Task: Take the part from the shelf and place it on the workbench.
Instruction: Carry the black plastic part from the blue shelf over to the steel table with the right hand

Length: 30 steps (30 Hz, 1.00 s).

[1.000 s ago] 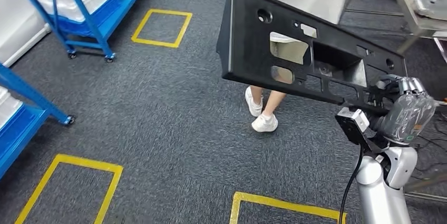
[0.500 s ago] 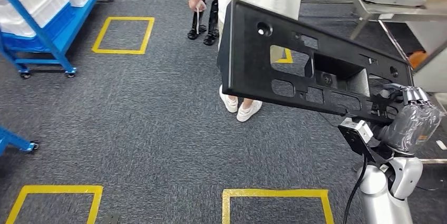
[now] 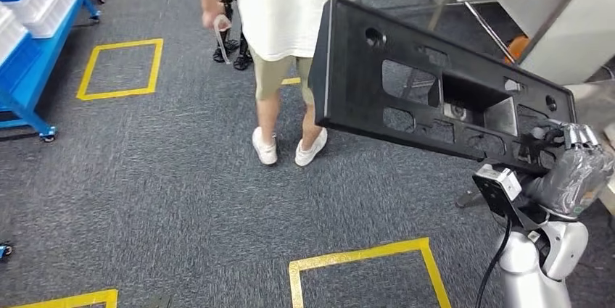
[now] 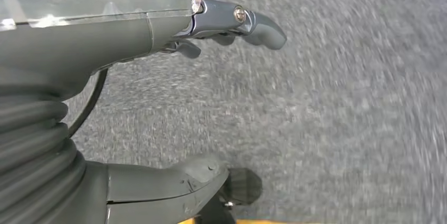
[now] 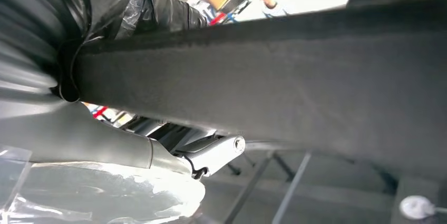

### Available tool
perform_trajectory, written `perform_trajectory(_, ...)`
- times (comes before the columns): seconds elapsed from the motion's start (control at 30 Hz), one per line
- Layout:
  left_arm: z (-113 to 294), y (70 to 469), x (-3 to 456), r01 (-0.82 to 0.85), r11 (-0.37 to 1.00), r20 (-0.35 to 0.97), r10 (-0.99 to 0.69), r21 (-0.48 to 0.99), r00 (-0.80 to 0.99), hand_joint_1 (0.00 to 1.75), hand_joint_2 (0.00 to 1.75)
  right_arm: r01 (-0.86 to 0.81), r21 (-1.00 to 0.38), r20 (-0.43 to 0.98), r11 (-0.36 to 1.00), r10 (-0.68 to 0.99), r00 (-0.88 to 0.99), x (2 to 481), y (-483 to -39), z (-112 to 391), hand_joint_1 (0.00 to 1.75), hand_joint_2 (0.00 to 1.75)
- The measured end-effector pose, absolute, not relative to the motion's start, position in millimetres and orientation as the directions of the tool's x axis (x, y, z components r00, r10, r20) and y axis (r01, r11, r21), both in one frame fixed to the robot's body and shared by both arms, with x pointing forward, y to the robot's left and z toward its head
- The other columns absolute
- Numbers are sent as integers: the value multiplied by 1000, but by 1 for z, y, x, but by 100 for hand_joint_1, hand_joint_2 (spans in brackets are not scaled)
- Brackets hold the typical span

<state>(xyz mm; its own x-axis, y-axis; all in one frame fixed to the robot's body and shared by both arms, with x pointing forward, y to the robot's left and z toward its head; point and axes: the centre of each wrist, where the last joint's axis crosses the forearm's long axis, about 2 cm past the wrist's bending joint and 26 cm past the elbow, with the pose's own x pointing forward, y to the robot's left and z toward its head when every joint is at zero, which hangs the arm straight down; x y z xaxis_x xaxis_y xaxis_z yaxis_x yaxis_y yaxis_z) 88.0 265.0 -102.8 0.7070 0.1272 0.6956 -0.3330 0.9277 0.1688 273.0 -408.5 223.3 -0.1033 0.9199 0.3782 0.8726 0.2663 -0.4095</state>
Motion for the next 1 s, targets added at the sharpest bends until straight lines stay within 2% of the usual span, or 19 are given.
perform_trajectory(1.0,-102,263,92,-329,930,698,126,164,705,0,175,883,-389,375,264,920,-110,280,-411,232,175,175)
